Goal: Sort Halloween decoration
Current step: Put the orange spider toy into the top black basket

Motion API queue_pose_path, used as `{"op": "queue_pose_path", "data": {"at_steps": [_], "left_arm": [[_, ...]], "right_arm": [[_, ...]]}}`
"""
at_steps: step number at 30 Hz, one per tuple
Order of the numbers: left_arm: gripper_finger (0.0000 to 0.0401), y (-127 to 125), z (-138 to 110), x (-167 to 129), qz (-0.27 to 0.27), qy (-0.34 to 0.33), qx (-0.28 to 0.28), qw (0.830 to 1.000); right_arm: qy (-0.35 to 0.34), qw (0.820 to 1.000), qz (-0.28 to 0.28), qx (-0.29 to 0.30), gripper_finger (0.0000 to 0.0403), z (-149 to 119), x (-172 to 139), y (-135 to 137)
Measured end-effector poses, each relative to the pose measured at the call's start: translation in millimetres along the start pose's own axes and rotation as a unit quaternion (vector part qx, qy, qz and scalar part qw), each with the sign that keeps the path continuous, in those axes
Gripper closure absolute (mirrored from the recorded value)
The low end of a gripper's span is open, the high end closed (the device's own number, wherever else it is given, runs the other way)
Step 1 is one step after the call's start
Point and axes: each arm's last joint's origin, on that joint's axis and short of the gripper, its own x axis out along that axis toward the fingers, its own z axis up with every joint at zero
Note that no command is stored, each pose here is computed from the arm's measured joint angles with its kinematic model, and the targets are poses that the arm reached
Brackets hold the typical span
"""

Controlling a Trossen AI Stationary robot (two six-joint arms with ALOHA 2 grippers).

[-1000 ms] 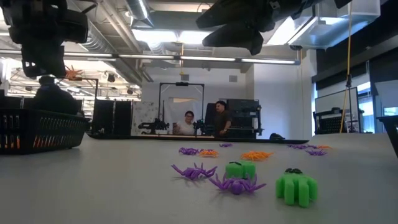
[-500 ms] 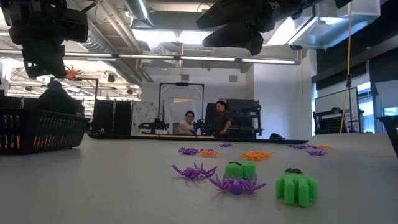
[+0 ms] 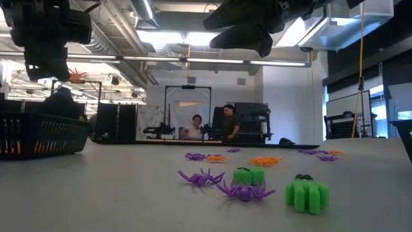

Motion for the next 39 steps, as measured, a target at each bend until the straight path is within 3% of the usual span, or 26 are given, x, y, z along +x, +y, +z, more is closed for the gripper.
{"op": "queue_pose_path", "data": {"at_steps": [8,18,28,33,39], "left_arm": [[0.04,-0.5,-0.8,0.0,-0.008,0.012,-0.035,0.999],[0.0352,-0.7,-0.2,0.0,-0.007,0.007,-0.065,0.998],[0.0351,-0.9,-0.6,0.0,-0.012,0.014,-0.062,0.998],[0.0351,-1.5,-0.1,0.0,-0.014,0.011,-0.061,0.998],[0.0351,-6.1,3.1,0.2,-0.038,-0.002,-0.063,0.997]], "right_arm": [[0.0,1.0,0.0,0.0,0.0187,0.0,0.0,0.0],[0.0,1.0,0.0,0.0,0.0187,0.0,0.0,0.0],[0.006,1.0,-0.002,-0.001,0.0187,-1.1,0.0,-0.4],[0.044,0.999,-0.014,-0.001,0.0187,-8.6,-0.7,-3.0],[0.149,0.986,-0.064,0.029,0.0187,-22.6,-16.2,-13.7]]}}
